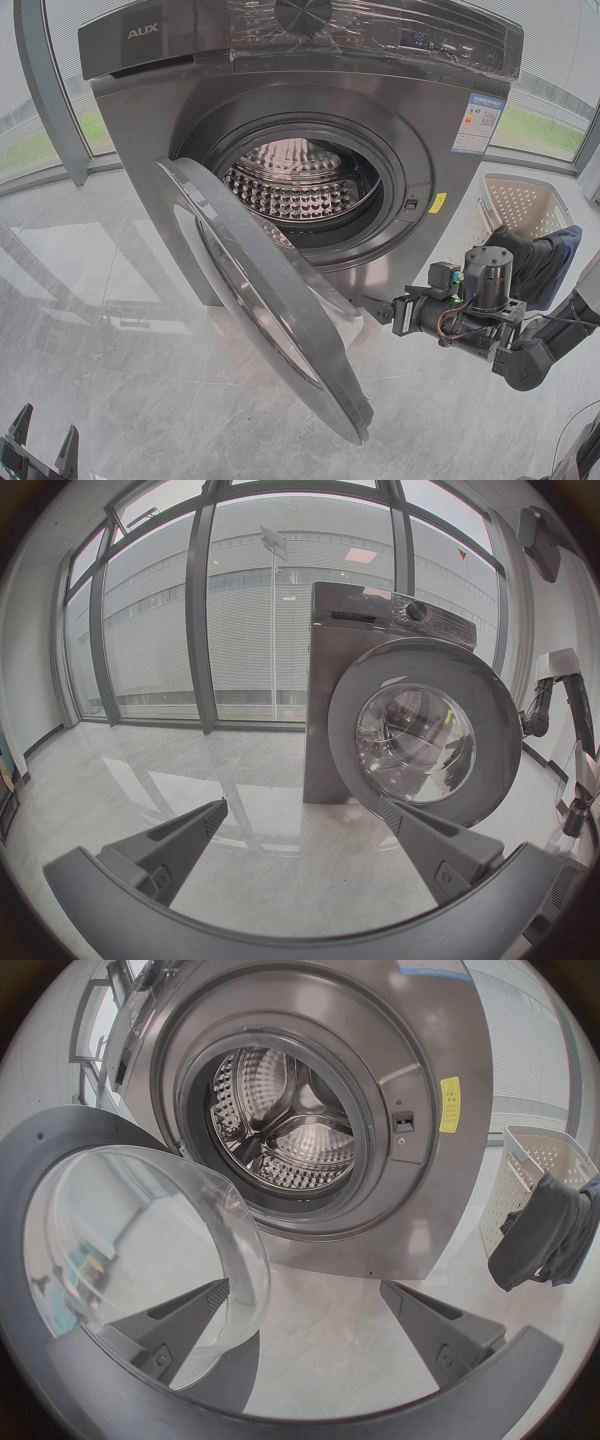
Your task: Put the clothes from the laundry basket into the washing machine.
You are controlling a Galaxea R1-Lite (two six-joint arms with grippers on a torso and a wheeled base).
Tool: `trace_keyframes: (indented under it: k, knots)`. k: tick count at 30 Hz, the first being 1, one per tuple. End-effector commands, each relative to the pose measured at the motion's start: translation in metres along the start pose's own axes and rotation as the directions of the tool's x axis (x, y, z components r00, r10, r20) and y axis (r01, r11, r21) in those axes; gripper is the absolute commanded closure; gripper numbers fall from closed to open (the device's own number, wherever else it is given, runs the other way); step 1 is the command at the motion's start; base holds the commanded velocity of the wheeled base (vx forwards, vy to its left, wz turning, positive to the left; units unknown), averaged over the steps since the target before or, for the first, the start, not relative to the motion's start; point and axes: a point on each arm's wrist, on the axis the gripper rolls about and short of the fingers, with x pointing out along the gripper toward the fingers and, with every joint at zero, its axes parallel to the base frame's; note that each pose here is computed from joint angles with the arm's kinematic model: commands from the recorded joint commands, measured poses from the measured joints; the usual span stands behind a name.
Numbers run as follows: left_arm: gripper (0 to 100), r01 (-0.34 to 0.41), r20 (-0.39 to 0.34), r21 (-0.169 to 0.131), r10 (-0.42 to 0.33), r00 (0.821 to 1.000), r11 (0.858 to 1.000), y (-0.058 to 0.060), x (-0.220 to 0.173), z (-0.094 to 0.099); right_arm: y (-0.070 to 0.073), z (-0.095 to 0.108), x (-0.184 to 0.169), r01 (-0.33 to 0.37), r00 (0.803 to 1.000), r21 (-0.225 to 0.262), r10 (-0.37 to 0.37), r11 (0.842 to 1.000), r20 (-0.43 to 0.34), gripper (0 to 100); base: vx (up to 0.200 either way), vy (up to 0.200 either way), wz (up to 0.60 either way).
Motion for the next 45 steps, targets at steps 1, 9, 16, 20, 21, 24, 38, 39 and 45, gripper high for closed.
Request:
trace_keyframes:
  k: [1,9,16,20,21,24,38,39,45]
  knots:
    - [0,-0.001,-0.006,0.000,0.001,1.000,1.000,0.000,0.000,-0.005,-0.001,-0.008,0.013,0.005,1.000,-0.002,-0.005,1.000,-0.025,0,0.000,0.000,0.00]
    - [0,-0.001,-0.006,0.000,0.001,1.000,1.000,0.000,0.000,-0.005,0.017,-0.019,0.004,-0.048,0.997,-0.016,0.047,0.999,-0.060,0,0.000,0.000,0.00]
    - [0,-0.001,-0.006,0.000,0.001,1.000,1.000,0.000,0.000,-0.005,0.033,-0.023,0.002,-0.093,0.993,-0.024,0.092,0.995,-0.072,0,0.000,0.000,0.00]
    - [0,-0.001,-0.006,0.000,0.001,1.000,1.000,0.000,0.000,-0.005,0.029,-0.019,0.005,-0.082,0.995,-0.021,0.081,0.996,-0.055,0,0.000,0.000,0.00]
    - [0,-0.001,-0.006,0.000,0.001,1.000,1.000,0.000,0.000,-0.005,0.028,-0.018,0.006,-0.079,0.996,-0.020,0.078,0.997,-0.053,0,0.000,0.000,0.00]
    - [0,-0.001,-0.006,0.000,0.001,1.000,1.000,0.000,0.000,-0.005,0.027,-0.019,0.007,-0.074,0.996,-0.019,0.073,0.997,-0.058,0,0.000,0.000,0.00]
    - [0,-0.001,-0.006,0.003,0.001,1.000,1.000,0.000,0.000,-0.005,0.062,-0.042,0.004,-0.176,0.977,-0.014,0.173,0.984,-0.125,0,0.000,0.000,0.00]
    - [0,-0.001,-0.006,0.003,0.001,1.000,1.000,0.000,0.000,-0.005,0.065,-0.042,0.003,-0.186,0.976,-0.009,0.184,0.982,-0.119,0,0.000,0.000,0.00]
    - [0,0.002,-0.009,0.004,-0.002,1.000,1.000,0.000,0.001,-0.005,0.072,-0.040,0.009,-0.194,0.979,-0.003,0.194,0.981,-0.069,0,-0.033,0.000,0.00]
